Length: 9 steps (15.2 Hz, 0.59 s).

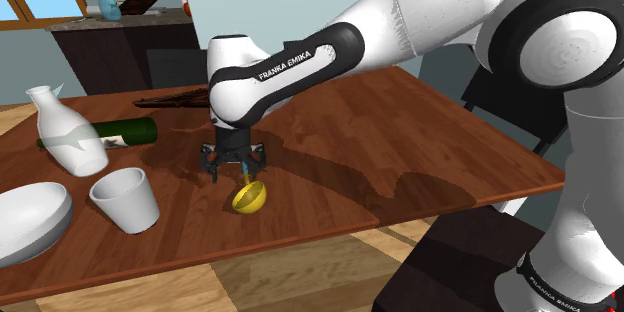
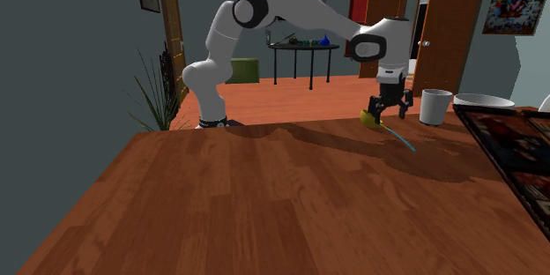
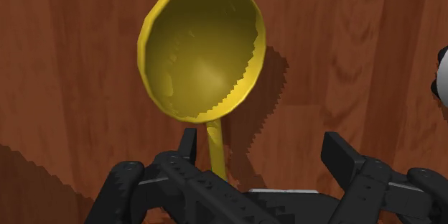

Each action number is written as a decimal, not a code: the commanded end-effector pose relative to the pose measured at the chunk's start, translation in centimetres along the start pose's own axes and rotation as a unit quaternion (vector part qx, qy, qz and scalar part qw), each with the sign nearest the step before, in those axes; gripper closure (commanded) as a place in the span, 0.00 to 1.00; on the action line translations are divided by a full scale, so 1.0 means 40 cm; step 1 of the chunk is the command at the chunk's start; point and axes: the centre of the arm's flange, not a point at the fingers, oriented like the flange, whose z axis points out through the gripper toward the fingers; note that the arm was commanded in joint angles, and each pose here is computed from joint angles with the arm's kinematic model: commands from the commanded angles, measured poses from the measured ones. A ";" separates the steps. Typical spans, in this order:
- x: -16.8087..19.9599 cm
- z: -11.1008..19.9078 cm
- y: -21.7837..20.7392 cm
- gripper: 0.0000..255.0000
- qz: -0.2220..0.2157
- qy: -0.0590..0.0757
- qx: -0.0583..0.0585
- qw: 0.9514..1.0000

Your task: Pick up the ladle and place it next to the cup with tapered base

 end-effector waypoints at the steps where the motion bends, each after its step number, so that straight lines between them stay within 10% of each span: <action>1: 0.000 -0.057 0.000 0.00 0.000 0.000 0.000 1.000; 9: 0.000 -0.083 0.000 0.00 0.000 0.000 0.000 1.000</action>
